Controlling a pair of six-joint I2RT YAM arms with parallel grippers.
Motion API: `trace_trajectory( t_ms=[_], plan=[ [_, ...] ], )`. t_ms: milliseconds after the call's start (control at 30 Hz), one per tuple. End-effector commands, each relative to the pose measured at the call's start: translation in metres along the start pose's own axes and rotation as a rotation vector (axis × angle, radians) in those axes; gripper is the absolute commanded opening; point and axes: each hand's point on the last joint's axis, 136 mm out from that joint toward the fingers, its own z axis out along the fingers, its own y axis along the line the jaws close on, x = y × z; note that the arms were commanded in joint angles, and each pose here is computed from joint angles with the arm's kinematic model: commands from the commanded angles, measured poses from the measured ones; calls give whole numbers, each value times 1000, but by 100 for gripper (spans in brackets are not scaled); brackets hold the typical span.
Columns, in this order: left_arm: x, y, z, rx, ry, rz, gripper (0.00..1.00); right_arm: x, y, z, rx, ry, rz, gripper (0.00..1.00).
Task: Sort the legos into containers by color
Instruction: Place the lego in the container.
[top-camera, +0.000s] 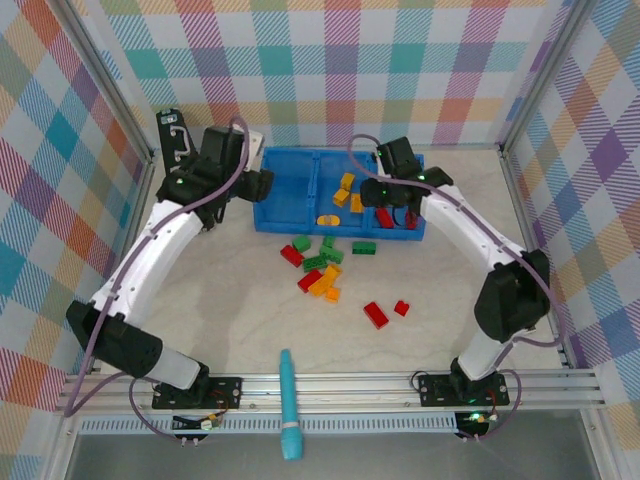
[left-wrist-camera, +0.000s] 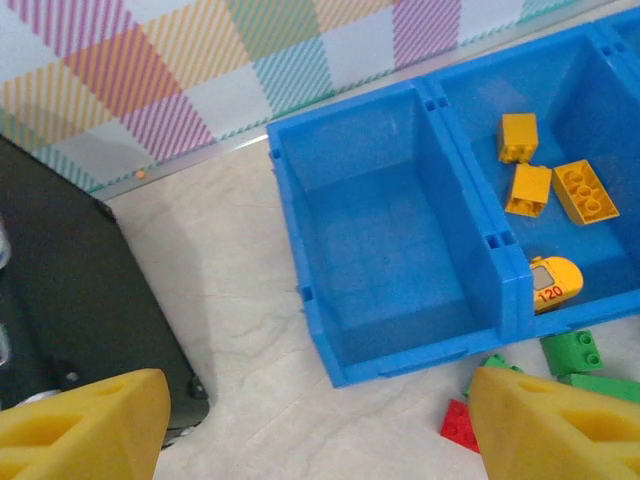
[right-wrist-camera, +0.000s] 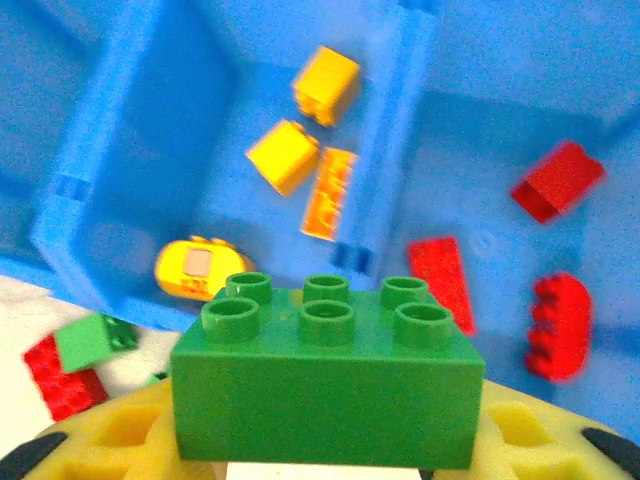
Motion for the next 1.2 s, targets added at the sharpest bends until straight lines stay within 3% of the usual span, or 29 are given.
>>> trace_trajectory(
  t_ms=[0, 267, 500, 900, 1033, 1167],
  plan=[
    [9, 19, -24, -37, -4, -28, 78, -12, 28, 12, -62, 5, -83, 42],
    [30, 51, -54, -99, -4, -82, 80, -33, 98, 50, -189, -17, -180, 43],
    [43, 62, -63, -108, 3, -106, 81, -31, 141, 80, -254, -2, -238, 44],
    [63, 63, -67, -105, 53, -168, 81, -19, 168, 125, -249, 30, -313, 48],
    [82, 56, -60, -87, 109, -273, 81, -19, 168, 131, -243, 30, -332, 53],
    [90, 47, -57, -55, 84, -429, 81, -24, 169, 124, -247, 15, -346, 59]
  ],
)
